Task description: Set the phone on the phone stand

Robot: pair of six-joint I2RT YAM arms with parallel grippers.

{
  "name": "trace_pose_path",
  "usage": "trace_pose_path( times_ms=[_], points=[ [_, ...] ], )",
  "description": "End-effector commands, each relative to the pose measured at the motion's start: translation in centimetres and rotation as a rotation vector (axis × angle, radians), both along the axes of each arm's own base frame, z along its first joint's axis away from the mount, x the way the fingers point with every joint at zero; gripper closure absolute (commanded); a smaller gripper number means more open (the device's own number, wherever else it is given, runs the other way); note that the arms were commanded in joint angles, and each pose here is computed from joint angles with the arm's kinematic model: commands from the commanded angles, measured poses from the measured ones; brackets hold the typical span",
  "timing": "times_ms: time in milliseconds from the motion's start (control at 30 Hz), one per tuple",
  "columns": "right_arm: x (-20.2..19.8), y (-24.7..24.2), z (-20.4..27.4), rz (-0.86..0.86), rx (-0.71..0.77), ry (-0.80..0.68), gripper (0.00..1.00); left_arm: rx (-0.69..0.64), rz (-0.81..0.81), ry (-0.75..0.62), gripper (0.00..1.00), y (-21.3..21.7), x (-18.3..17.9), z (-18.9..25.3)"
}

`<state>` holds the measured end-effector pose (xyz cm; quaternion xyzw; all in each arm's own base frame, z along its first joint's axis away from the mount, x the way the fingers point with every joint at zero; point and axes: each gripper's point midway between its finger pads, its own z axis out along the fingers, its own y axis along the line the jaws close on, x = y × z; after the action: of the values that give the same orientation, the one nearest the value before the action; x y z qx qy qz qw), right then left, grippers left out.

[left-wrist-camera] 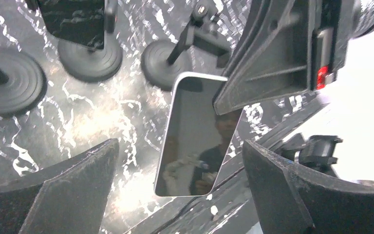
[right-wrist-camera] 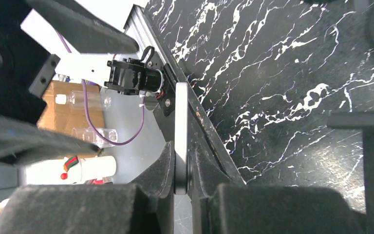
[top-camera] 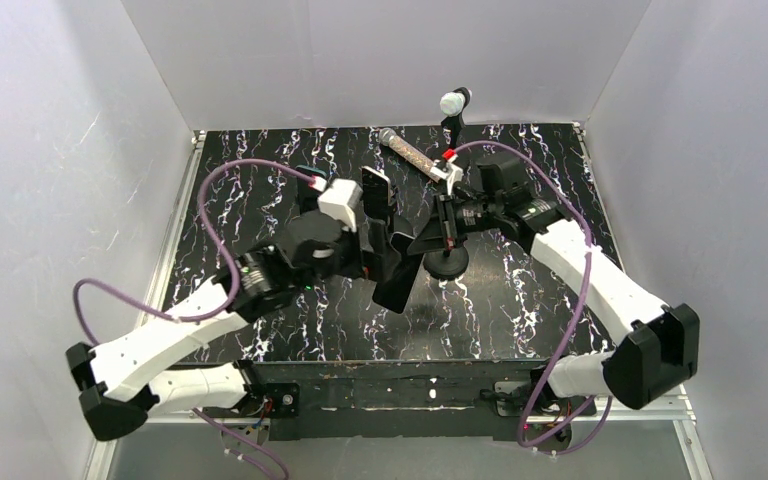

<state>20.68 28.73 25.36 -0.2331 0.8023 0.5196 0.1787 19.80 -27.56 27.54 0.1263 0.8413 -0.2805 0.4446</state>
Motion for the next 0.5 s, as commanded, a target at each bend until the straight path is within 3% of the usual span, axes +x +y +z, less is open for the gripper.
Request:
trace_pose_path(
  times_ms=[0, 300, 467],
  points=[
    [-1.1, -1.3, 4.7, 0.044, 0.090, -0.162, 0.99, -0.167, -0.186, 0.008, 0.02, -0.5, -1.5, 3.2],
    [-3.7, -2.9, 8.5, 0.097, 0.196, -0.271, 0.99, -0.332, -0.418, 0.119, 0.02, -2.4, -2.9, 3.2],
    [-2.4, -4.9, 9.5, -0.020, 0.189, -0.352, 0.99, -0.359, -0.465, 0.113, 0.02, -3.2, -3.1, 3.3]
  ],
)
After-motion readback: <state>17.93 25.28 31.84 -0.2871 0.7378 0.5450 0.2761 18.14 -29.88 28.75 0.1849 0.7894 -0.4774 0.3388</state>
